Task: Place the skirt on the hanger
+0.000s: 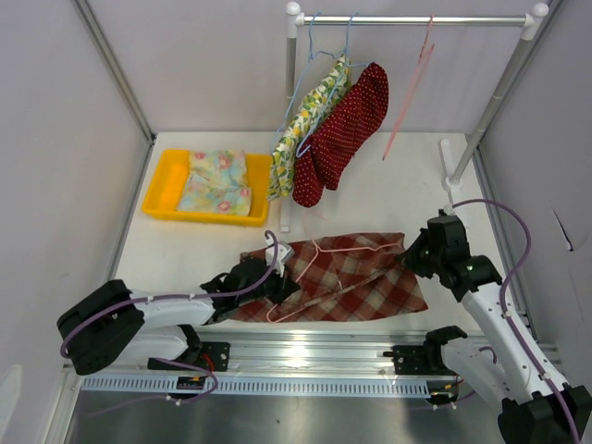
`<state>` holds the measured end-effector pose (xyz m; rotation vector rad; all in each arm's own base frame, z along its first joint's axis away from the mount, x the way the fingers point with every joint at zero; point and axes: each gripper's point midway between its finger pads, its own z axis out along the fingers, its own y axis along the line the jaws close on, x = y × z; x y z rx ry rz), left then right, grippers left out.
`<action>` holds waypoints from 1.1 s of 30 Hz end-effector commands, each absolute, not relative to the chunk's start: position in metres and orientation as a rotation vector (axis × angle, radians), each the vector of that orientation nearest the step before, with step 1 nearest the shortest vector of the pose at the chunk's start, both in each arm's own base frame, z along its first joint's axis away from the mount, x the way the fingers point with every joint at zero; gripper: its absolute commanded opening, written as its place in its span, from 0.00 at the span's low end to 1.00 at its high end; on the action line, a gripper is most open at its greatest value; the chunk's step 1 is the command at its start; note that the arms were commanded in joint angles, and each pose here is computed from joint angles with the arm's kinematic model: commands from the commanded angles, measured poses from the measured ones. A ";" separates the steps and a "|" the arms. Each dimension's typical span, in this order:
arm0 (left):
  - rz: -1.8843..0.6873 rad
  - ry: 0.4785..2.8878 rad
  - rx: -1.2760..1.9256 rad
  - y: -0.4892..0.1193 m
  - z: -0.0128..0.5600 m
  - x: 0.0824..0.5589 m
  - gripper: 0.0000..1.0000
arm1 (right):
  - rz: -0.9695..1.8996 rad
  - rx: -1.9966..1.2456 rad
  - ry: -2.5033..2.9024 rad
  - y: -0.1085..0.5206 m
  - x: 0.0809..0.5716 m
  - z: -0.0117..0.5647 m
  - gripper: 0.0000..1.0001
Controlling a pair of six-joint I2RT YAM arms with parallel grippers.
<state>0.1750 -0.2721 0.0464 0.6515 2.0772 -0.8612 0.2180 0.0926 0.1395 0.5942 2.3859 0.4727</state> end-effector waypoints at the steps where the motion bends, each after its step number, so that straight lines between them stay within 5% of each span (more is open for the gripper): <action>1: -0.661 2.049 0.590 -0.252 0.049 0.198 0.00 | 0.523 0.566 2.305 0.092 0.229 0.166 0.00; 15: -0.361 2.055 0.469 -0.234 0.053 0.225 0.00 | 0.531 0.616 2.317 0.082 0.226 0.153 0.00; 33: -0.283 2.032 0.298 -0.209 0.080 0.271 0.00 | 0.489 0.785 2.366 0.062 0.214 0.103 0.00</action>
